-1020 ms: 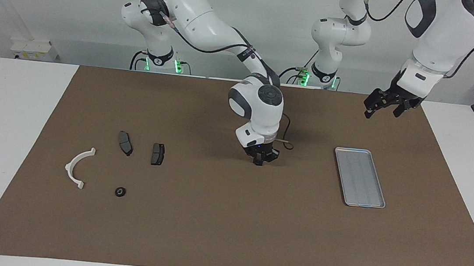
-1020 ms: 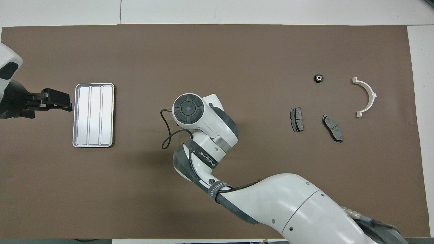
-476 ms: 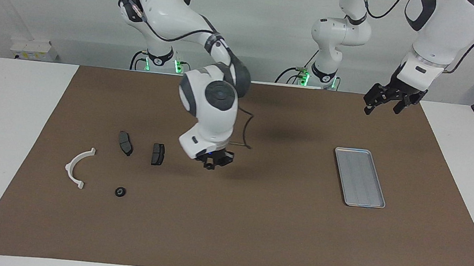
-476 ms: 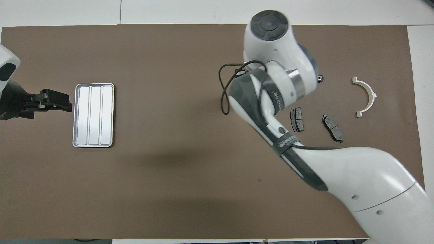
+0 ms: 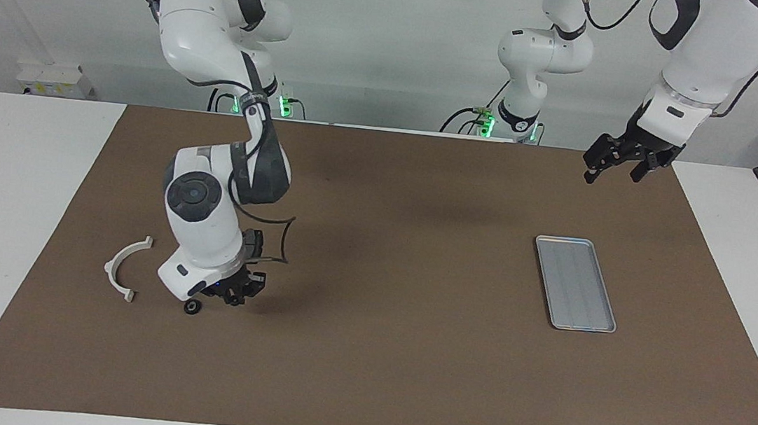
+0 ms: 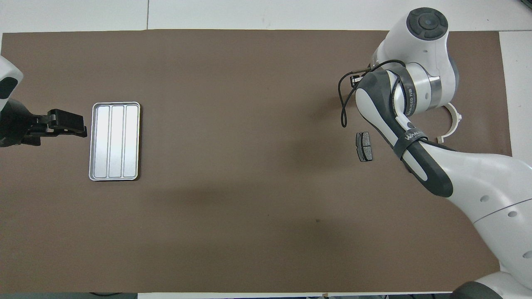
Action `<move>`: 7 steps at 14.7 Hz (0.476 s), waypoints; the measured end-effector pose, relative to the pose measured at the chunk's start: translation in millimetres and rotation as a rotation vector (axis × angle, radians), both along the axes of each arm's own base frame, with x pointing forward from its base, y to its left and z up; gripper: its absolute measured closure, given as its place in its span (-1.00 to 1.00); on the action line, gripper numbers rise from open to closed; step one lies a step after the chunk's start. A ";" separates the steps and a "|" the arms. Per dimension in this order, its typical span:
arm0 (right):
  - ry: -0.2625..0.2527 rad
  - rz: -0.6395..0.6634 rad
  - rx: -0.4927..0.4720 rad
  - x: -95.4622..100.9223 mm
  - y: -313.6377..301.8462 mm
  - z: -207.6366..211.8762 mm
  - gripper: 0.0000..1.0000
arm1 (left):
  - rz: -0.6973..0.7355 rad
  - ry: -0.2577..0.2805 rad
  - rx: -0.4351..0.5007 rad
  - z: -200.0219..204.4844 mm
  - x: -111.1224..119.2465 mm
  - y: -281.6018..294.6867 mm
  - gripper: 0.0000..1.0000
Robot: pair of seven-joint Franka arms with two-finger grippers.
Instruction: Place bearing gear from tray to pile
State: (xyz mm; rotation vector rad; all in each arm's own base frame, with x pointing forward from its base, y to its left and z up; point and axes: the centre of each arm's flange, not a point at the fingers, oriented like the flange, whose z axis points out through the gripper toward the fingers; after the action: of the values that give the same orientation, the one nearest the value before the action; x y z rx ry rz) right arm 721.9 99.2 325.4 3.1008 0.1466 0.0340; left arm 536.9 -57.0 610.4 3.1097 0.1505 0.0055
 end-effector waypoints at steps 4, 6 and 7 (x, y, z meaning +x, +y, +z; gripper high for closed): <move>-0.024 0.017 0.011 -6.7 -15.7 -37.6 0.50 | 0.000 0.000 0.000 0.0 0.0 0.0 -1.00; -0.023 0.021 0.012 -7.4 -13.1 -37.7 0.50 | 0.000 0.000 0.000 0.0 0.0 0.0 -1.00; -0.023 0.021 0.012 -7.6 -12.7 -37.8 0.50 | 0.000 0.000 0.000 0.0 -0.1 0.0 -1.00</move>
State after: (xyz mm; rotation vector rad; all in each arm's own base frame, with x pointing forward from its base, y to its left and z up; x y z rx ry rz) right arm 714.3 86.5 287.6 3.1096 0.1795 0.0707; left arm 536.8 -57.0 610.4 3.1097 0.1505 0.0052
